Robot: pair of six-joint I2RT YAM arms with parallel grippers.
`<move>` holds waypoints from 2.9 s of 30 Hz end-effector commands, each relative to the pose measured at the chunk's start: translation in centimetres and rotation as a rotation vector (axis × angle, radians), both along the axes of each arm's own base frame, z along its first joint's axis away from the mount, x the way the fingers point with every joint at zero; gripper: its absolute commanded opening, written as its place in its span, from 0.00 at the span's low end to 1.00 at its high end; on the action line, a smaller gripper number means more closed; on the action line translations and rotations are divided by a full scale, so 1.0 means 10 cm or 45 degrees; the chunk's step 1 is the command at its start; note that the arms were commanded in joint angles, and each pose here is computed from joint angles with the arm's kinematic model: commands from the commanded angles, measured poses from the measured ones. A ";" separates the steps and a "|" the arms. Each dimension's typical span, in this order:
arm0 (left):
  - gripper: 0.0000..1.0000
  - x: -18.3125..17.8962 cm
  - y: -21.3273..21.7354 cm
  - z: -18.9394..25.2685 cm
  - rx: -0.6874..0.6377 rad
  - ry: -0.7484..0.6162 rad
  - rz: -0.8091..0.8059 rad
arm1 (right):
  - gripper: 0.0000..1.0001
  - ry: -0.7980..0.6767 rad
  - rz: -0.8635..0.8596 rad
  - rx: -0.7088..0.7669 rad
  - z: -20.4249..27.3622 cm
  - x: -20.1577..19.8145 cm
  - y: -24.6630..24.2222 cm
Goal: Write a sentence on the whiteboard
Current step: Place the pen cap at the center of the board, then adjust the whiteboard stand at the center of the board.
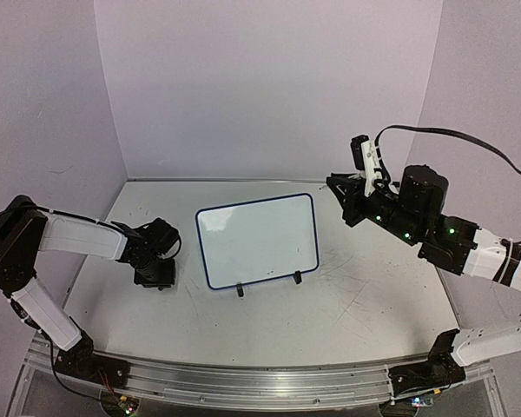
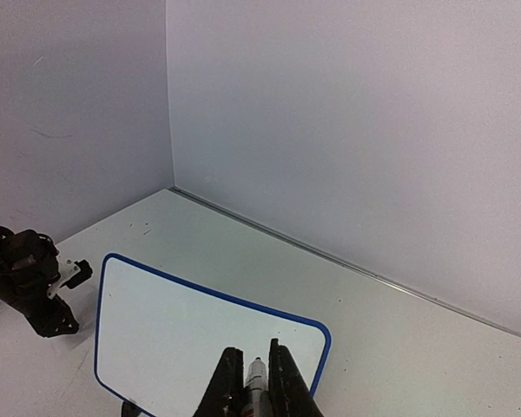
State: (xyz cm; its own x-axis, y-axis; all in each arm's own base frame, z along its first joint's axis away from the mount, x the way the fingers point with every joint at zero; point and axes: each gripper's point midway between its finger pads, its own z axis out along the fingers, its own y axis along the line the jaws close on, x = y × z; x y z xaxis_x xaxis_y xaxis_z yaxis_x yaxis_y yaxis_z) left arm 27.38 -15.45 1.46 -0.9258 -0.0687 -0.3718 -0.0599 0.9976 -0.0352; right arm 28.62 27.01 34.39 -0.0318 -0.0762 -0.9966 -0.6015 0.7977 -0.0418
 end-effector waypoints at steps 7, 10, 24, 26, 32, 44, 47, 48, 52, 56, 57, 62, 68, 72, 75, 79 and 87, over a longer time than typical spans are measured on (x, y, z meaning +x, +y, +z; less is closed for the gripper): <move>0.47 0.09 -0.05 0.26 -0.041 -0.095 -0.021 | 0.00 -0.008 0.025 0.053 0.09 0.00 0.06; 0.54 0.09 -0.07 0.40 -0.072 -0.137 -0.028 | 0.00 0.009 0.002 0.039 0.07 0.04 0.05; 0.78 -0.21 -0.69 1.24 -0.484 -0.330 -0.166 | 0.00 0.042 -0.283 0.072 -0.03 0.19 -0.33; 0.79 -0.32 -0.90 1.27 -0.545 -0.336 -0.203 | 0.00 0.030 -0.278 0.054 -0.02 0.18 -0.34; 0.80 -0.63 -1.60 1.15 -0.599 -0.325 -0.403 | 0.00 -0.022 -0.322 0.058 0.12 0.14 -0.48; 0.82 -0.77 -2.17 0.42 -0.401 -0.220 -0.601 | 0.00 -0.044 -0.259 0.157 0.29 -0.04 -0.57; 0.83 -0.77 -2.09 0.28 -0.357 -0.201 -0.558 | 0.00 -0.043 -0.255 0.157 0.27 -0.06 -0.58; 0.83 -0.75 -2.04 0.25 -0.333 -0.207 -0.531 | 0.00 -0.042 -0.260 0.156 0.26 -0.06 -0.59; 0.85 -0.67 -1.99 0.19 -0.270 -0.238 -0.505 | 0.00 -0.036 -0.252 0.148 0.24 -0.05 -0.56; 0.88 -0.50 -2.05 0.19 -0.231 -0.276 -0.482 | 0.00 -0.031 -0.239 0.142 0.22 -0.05 -0.53; 0.87 -0.42 -2.06 0.20 -0.241 -0.275 -0.458 | 0.00 -0.022 -0.237 0.154 0.22 -0.05 -0.53; 0.73 -0.25 -2.26 0.24 -0.270 -0.282 -0.478 | 0.00 -0.012 -0.226 0.193 0.24 -0.09 -0.55; 0.60 -0.25 -2.44 0.14 -0.272 -0.248 -0.541 | 0.00 -0.007 -0.232 0.196 0.22 -0.09 -0.56; 0.58 -0.30 -2.60 0.17 -0.291 -0.250 -0.588 | 0.00 -0.011 -0.220 0.172 0.17 -0.07 -0.52; 0.58 -0.33 -2.68 0.17 -0.308 -0.242 -0.608 | 0.00 -0.010 -0.214 0.148 0.14 -0.04 -0.47; 0.67 -0.39 -2.71 0.24 -0.324 -0.248 -0.641 | 0.00 -0.011 -0.146 0.060 0.06 0.01 -0.29; 0.86 -0.47 -2.37 1.15 -0.442 -0.437 -0.679 | 0.00 0.075 -0.069 -0.030 -0.07 0.25 0.16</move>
State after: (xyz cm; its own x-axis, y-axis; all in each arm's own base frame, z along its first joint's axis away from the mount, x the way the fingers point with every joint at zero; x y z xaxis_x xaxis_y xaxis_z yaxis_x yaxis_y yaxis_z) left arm 22.52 -39.52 4.09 -0.7894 0.2726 -0.5500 0.4448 0.8715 -0.2065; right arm 30.69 26.87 31.04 -0.1370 -0.1289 -0.9821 -0.5238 0.8510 -0.0386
